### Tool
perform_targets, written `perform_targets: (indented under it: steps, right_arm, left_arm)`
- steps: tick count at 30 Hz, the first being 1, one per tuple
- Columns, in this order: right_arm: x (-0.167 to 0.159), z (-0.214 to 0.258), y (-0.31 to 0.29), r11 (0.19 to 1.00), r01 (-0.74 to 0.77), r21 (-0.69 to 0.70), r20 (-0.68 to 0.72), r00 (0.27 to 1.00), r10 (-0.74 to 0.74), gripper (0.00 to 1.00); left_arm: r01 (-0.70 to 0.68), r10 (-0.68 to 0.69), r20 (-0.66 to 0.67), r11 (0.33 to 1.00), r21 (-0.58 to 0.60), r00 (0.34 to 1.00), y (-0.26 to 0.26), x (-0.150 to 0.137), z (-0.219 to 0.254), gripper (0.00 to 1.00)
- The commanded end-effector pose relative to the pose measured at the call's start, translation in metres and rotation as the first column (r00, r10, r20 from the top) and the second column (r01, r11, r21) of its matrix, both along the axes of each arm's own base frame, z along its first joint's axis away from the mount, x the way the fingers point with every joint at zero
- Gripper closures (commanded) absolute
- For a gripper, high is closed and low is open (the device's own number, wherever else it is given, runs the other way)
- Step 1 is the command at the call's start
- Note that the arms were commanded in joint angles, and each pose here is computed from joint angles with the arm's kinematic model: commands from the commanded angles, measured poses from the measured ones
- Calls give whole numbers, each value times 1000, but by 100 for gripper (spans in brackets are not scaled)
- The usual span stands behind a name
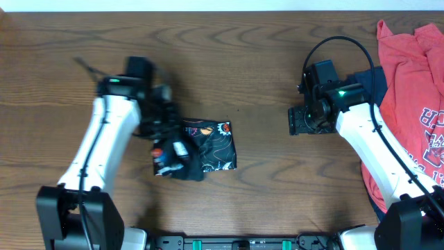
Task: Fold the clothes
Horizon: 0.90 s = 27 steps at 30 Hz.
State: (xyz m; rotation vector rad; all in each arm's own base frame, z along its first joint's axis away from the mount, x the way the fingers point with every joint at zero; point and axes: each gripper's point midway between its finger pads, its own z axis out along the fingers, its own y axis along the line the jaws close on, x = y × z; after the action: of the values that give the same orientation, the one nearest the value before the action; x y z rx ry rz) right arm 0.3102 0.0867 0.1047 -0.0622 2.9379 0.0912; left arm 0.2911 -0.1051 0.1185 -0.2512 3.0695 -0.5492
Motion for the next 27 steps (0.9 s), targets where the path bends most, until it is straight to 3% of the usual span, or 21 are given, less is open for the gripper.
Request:
perform_targets:
  steps: [1,5,13,14,15,17,21,24,26,27]
  right_arm:
    - [3,4,-2,1000,-7,-2,13,1000,7,30]
    - [1,4,-2,1000,-8,-5,4,1000,8,31]
    - [-2,3,-3,1000,-19,-10,-8,1000,19,30]
    - [-2,3,-3,1000,-19,-10,-8,1000,19,29]
    - [-2,3,-3,1000,-19,-9,-8,1000,19,29]
    - [-3,3,2,999,-45,13,-11,999,45,27]
    - [-5,6,22,985,-127,116,-9,992,129,27]
    - [-8,10,40,962,-194,191,6,980,197,27]
    - [-11,13,54,937,-250,243,22,967,253,26]
    - [-12,14,61,925,-274,263,29,961,276,26]
  left_arm:
    - [30,-29,21,998,-50,999,-42,0,5,89]
    - [99,-97,61,994,-38,993,-75,4,-6,88]
    - [130,-130,14,991,25,991,-86,0,-31,87]
    - [131,-131,12,991,25,991,-86,-1,-32,83]
    - [131,-132,12,991,23,991,-87,-1,-32,67]
    - [133,-133,22,991,9,991,-90,1,-31,52]
    - [223,-210,87,958,-181,974,-122,6,-13,46]
    - [366,-300,220,837,-406,928,-153,8,22,46]
    - [425,-310,299,750,-506,902,-160,10,47,46]
    - [423,-297,312,743,-518,903,-156,13,52,46]
